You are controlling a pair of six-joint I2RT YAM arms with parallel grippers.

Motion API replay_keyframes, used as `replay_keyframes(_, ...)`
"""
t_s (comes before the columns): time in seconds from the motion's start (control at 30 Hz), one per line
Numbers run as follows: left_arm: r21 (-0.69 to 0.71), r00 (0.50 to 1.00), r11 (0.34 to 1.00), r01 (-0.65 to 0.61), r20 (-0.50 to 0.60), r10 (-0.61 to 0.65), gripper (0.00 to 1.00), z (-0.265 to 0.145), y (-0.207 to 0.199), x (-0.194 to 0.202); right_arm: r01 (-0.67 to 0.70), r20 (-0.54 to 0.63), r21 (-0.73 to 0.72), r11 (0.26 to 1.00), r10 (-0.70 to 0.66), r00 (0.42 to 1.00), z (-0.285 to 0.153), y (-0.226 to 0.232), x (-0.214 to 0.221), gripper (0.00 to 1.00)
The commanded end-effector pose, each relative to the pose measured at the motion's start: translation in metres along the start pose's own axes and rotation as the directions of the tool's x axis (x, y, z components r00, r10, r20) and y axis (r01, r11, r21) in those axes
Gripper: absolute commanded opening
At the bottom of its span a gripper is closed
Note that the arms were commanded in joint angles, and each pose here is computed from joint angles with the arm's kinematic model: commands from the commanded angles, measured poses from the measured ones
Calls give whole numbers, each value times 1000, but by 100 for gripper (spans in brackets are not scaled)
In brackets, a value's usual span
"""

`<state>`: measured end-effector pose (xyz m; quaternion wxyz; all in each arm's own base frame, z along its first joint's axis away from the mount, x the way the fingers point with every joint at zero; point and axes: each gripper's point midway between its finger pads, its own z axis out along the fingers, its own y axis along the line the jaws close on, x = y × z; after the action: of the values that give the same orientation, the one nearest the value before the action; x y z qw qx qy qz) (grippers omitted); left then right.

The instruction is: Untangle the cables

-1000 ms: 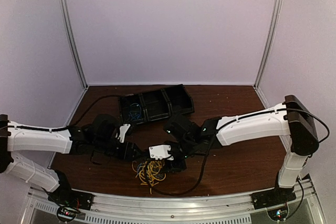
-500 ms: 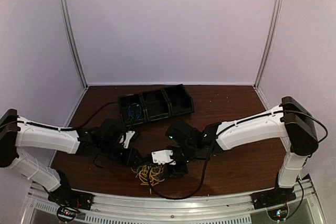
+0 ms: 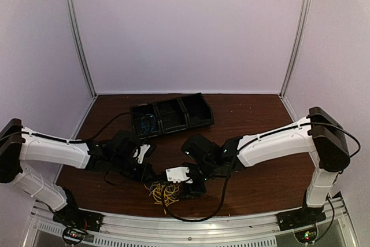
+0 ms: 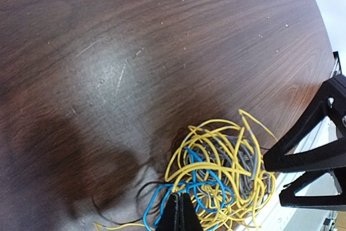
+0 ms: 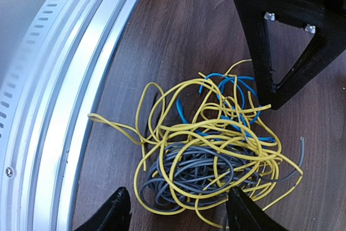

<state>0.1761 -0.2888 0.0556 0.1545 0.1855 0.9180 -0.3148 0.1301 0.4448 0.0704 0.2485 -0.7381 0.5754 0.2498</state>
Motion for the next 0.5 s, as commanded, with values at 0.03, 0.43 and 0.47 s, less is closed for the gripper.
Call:
replay_keyframes(0.03,29,999,999,-22,51,20,0,-9,-15,-17,-12,42,-11,1000,12,999,6,1,-12,72)
replay_keyframes(0.43,7,979,998,-63,192,60,0,-63,-46,-65,-101,39,229,968,94,995,23,-40,-2,20)
replay_keyframes(0.47,0,975,998,-69,211,67,0,-70,-49,-71,-98,36,234,967,92,995,21,-40,-2,11)
